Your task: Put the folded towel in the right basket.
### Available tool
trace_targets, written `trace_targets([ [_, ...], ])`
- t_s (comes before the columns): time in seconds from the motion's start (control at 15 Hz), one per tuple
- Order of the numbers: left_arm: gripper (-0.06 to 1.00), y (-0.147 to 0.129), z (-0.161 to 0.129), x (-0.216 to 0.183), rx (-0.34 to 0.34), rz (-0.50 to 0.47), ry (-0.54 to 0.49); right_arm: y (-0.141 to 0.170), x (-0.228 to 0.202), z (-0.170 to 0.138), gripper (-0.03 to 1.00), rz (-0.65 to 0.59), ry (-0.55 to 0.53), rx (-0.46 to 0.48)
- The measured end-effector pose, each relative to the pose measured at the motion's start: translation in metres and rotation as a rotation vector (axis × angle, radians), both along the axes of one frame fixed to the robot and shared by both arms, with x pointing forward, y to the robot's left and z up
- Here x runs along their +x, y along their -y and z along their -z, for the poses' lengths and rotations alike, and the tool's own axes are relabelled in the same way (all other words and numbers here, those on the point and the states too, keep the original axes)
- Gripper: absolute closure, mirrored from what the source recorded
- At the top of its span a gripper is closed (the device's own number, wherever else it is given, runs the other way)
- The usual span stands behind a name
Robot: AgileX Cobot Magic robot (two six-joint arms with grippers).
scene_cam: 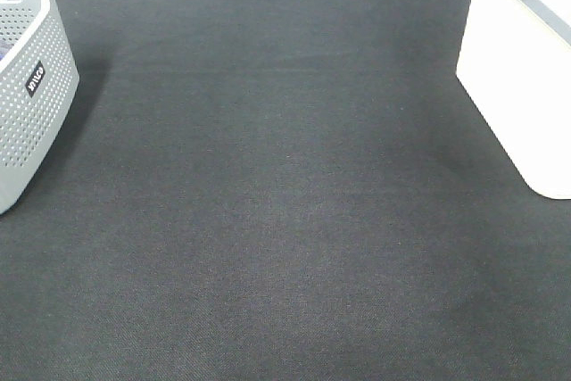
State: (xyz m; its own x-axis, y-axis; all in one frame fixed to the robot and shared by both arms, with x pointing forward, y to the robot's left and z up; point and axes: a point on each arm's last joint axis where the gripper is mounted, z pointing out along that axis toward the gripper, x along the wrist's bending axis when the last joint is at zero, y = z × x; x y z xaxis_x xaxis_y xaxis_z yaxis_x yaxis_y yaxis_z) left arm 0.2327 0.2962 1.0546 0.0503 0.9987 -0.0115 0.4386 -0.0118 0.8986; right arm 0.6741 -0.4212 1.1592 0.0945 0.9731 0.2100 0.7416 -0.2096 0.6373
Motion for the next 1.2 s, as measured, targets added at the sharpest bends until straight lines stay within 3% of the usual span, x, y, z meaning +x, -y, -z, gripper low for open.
trace_targets([
  [0.27,0.07,0.0,0.0,0.0,0.0,0.0,0.0,0.008,0.012,0.027,0.95,0.02,-0.069,-0.02],
  [0.4,0.07,0.0,0.0,0.0,0.0,0.0,0.0,0.014,0.019,0.045,0.88,0.07,-0.125,-0.013],
  [0.53,0.07,0.0,0.0,0.0,0.0,0.0,0.0,0.016,0.021,0.052,0.69,0.101,-0.145,-0.001],
  [0.73,0.07,0.0,0.0,0.0,0.0,0.0,0.0,0.016,0.021,0.051,0.26,0.127,-0.147,0.02],
  [0.93,0.07,0.0,0.0,0.0,0.0,0.0,0.0,0.0,0.017,0.035,0.19,0.098,-0.114,0.007],
  [1.2,0.07,0.0,0.0,0.0,0.0,0.0,0.0,-0.053,0.012,0.005,0.19,-0.009,-0.05,-0.012],
])
